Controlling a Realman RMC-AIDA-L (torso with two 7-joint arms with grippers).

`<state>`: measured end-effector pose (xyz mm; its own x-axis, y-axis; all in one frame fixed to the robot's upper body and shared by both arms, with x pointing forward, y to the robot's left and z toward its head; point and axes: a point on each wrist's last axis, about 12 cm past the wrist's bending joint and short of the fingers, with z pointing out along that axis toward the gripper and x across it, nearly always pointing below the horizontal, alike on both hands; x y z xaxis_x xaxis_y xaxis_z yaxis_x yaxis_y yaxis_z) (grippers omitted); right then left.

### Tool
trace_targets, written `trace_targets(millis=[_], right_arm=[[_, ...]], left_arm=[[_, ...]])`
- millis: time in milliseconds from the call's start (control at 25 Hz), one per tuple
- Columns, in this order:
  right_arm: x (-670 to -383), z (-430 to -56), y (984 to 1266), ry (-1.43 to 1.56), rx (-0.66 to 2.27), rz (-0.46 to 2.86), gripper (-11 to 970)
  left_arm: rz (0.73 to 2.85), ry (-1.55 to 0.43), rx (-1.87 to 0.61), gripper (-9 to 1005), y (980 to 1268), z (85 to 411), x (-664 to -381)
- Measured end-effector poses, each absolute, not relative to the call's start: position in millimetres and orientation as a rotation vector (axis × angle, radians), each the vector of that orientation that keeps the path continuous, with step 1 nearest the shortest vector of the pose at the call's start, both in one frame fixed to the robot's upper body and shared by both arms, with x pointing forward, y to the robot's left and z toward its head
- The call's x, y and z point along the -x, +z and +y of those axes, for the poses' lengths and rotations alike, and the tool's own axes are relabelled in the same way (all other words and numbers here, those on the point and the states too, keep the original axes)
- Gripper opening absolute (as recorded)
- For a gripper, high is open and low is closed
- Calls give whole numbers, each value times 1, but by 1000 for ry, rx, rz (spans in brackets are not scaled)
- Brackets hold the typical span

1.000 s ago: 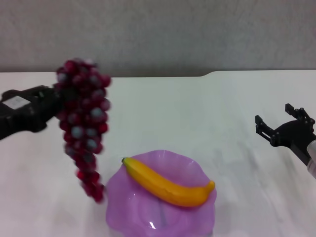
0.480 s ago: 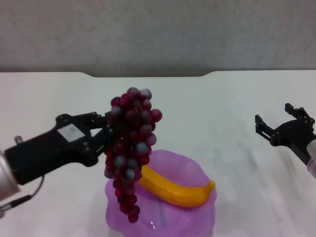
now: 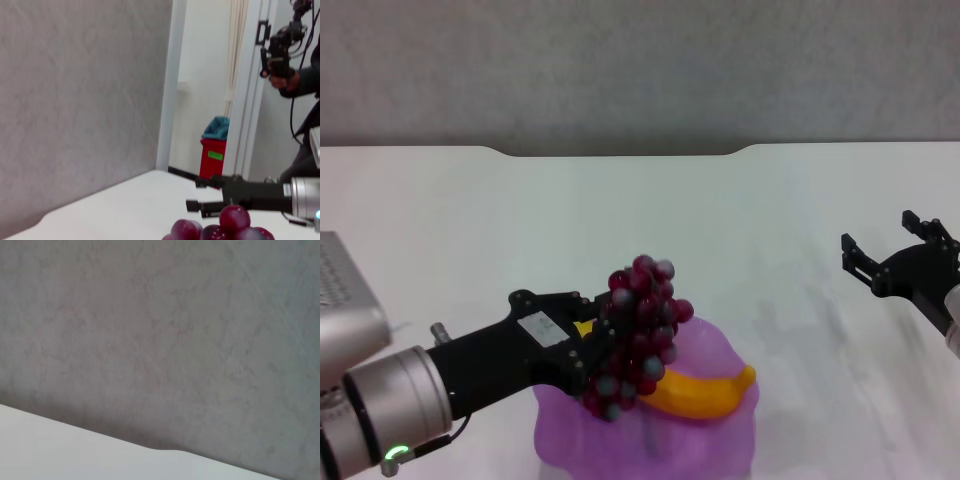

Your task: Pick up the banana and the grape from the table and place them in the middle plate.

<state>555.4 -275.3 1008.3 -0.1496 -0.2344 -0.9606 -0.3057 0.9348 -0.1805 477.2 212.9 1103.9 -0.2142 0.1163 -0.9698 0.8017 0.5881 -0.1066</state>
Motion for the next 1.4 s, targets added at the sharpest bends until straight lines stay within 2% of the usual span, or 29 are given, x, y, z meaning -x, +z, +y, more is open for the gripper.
trace_targets(millis=[480, 1040, 1160, 1400], right_arm=[[-557, -273, 1010, 71, 417, 1732, 891], [-557, -274, 1010, 66, 414, 1732, 891], [-556, -275, 1009, 65, 412, 1735, 892], [-556, -276, 1009, 64, 408, 1736, 892]], left_arm=[[1848, -381, -845, 168, 1062, 189, -491], [1864, -346, -875, 166, 1061, 190, -491], [1860, -351, -873, 401, 1063, 189, -490], [1838, -388, -874, 631, 1072, 193, -486]])
